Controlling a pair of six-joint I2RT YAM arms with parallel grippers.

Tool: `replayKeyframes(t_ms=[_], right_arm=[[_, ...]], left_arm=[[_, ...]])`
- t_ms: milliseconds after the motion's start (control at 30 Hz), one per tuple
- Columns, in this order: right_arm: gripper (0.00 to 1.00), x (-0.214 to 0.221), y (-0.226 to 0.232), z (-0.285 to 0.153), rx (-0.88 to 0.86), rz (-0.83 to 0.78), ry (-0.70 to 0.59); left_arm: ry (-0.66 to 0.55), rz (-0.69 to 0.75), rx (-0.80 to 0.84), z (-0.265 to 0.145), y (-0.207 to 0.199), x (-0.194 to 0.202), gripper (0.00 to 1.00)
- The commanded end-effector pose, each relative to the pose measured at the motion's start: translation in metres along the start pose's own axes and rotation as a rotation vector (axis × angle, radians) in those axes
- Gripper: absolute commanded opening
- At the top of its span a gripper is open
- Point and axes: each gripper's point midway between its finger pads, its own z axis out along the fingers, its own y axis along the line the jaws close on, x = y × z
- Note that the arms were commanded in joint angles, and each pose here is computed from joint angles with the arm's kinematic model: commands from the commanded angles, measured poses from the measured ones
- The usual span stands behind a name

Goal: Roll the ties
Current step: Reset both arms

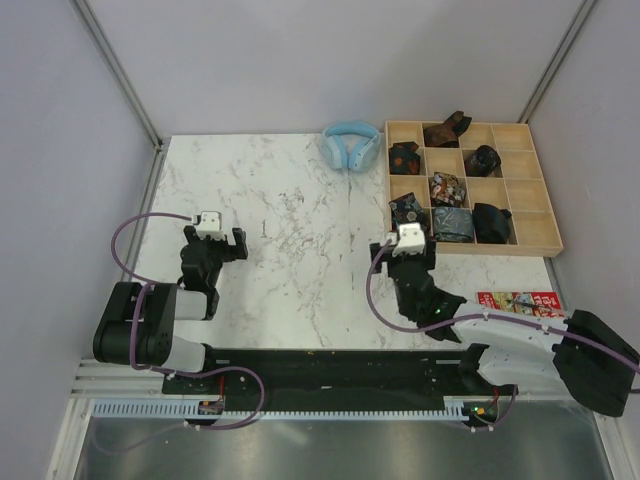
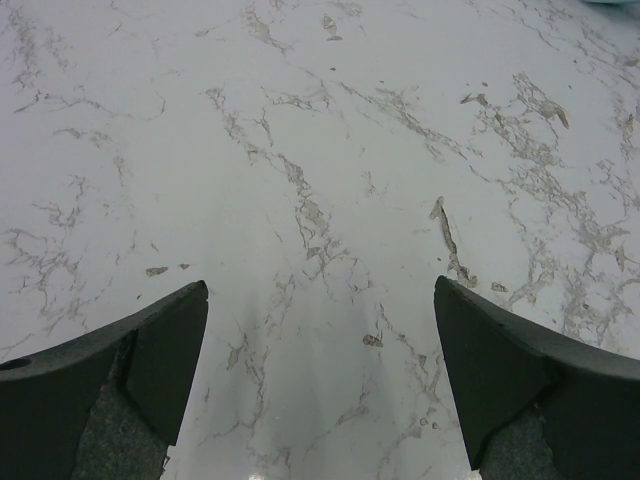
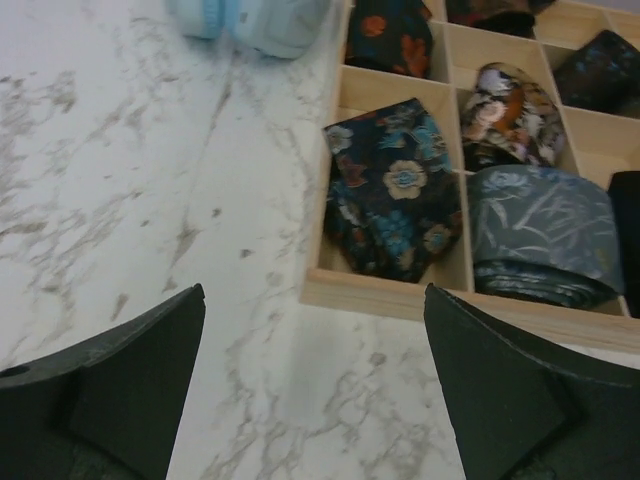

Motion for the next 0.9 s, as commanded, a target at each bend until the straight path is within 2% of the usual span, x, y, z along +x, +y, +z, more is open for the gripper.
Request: replayKeyframes(t_ms=[0,133,233,333,467,533,633,667,733,800,867], right_arm=[[0.98,-0.007,-0.064,0.026,0.102,0.046,-0.062],[0.98,0.005,-0.139,0.038,0.241,0.184,-0.084],[0.98,0.006,-0.171,0.035,0.310,0.218,-0.148],[0.98,0.019,-0.188,0.038,0.332,0.217,-0.148],[0.98,0.045,-0.204,0.046,0.376,0.208,-0.128],[0.98,0.032,-0.207,0.053,0.360,0.213,-0.175],[0.98,0.043,-0.211,0.064,0.351,0.220,-0.174],[0.98,0.065,-0.209,0.068,0.337,0.215,-0.125],[0.98,0.059,-0.203,0.072,0.280,0.200,-0.162],[0.98,0.057,-0.194,0.084,0.222,0.167,-0.106],[0.98,0.058,-0.197,0.091,0.246,0.173,-0.092]], left_arm=[[-0.087,0.010,-0.018,0.006,0.004,-0.025,1.00],[-0.087,0.010,-0.017,0.006,0.004,-0.025,1.00],[-0.087,0.010,-0.018,0.006,0.004,-0.025,1.00],[-0.086,0.010,-0.017,0.006,0.004,-0.024,1.00],[-0.089,0.010,-0.017,0.006,0.004,-0.026,1.00],[-0.089,0.010,-0.018,0.006,0.004,-0.025,1.00],[-0.087,0.010,-0.018,0.006,0.004,-0.025,1.00],[-0.087,0.010,-0.018,0.006,0.004,-0.025,1.00],[-0.087,0.010,-0.018,0.006,0.004,-0.025,1.00],[-0.087,0.010,-0.018,0.006,0.004,-0.025,1.00],[-0.089,0.009,-0.016,0.006,0.003,-0.025,1.00]])
